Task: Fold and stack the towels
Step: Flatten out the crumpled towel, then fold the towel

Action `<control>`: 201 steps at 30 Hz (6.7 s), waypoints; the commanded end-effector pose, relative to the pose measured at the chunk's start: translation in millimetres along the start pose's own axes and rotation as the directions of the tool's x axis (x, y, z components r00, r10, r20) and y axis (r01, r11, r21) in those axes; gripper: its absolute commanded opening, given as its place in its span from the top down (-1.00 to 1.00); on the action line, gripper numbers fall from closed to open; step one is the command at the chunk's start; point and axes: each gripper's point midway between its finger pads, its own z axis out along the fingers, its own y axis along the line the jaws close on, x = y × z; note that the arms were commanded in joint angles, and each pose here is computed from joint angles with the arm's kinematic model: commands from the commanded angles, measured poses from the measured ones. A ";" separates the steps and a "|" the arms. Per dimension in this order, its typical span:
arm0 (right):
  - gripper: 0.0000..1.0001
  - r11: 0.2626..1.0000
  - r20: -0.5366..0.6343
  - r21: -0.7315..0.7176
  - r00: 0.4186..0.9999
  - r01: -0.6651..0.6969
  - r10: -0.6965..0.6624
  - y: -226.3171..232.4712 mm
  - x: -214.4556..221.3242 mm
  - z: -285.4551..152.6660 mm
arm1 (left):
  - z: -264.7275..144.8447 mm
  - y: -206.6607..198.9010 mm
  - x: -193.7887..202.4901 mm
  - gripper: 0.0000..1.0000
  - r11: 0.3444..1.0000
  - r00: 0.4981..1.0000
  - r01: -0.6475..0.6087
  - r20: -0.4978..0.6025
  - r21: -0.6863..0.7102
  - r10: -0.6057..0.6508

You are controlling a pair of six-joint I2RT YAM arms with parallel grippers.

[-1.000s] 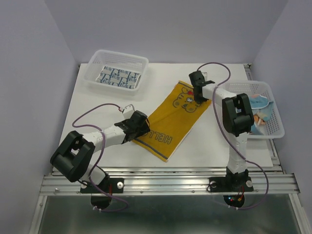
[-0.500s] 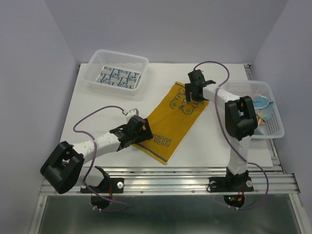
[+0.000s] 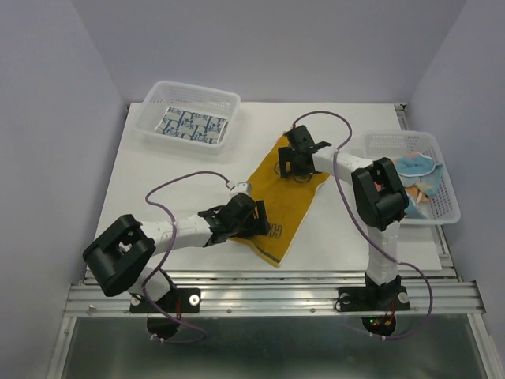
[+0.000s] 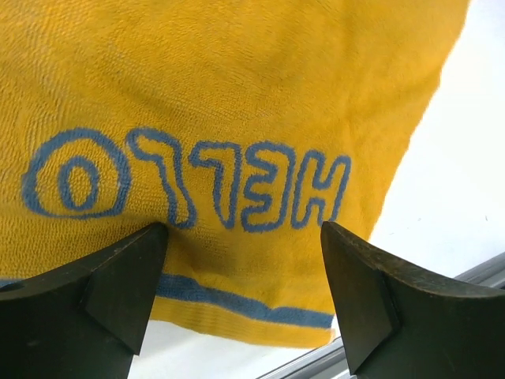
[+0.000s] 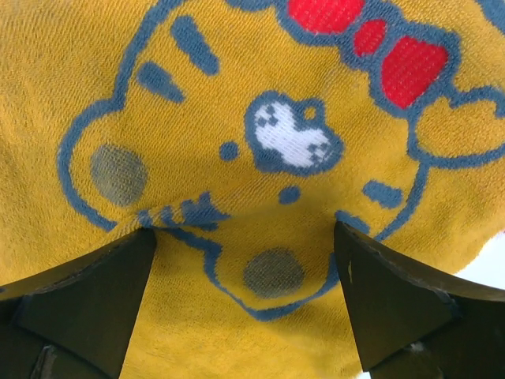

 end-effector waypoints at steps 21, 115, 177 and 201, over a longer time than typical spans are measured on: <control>-1.00 0.991 0.212 -0.123 0.977 0.044 -0.017 11.5 -72.9 -75.5 | -56.2 -9.5 -11.3 -0.98 0.993 0.993 0.013 0.121 -0.118 0.001; 0.99 0.985 0.084 -0.175 0.996 -0.012 0.027 48.3 191.9 -213.4 | -94.7 11.0 -67.2 1.00 0.970 0.922 0.237 0.325 -0.045 -0.210; 0.99 0.949 0.298 -0.066 0.902 -0.307 0.312 -65.4 -76.6 -59.1 | 83.1 -49.4 -375.7 1.00 0.968 0.830 -0.071 0.525 -0.239 0.190; -0.22 0.906 0.265 -0.003 0.873 -0.424 0.409 -98.4 -110.9 -24.8 | 98.2 -69.2 -394.7 -0.80 0.973 0.833 -0.184 0.503 -0.138 0.229</control>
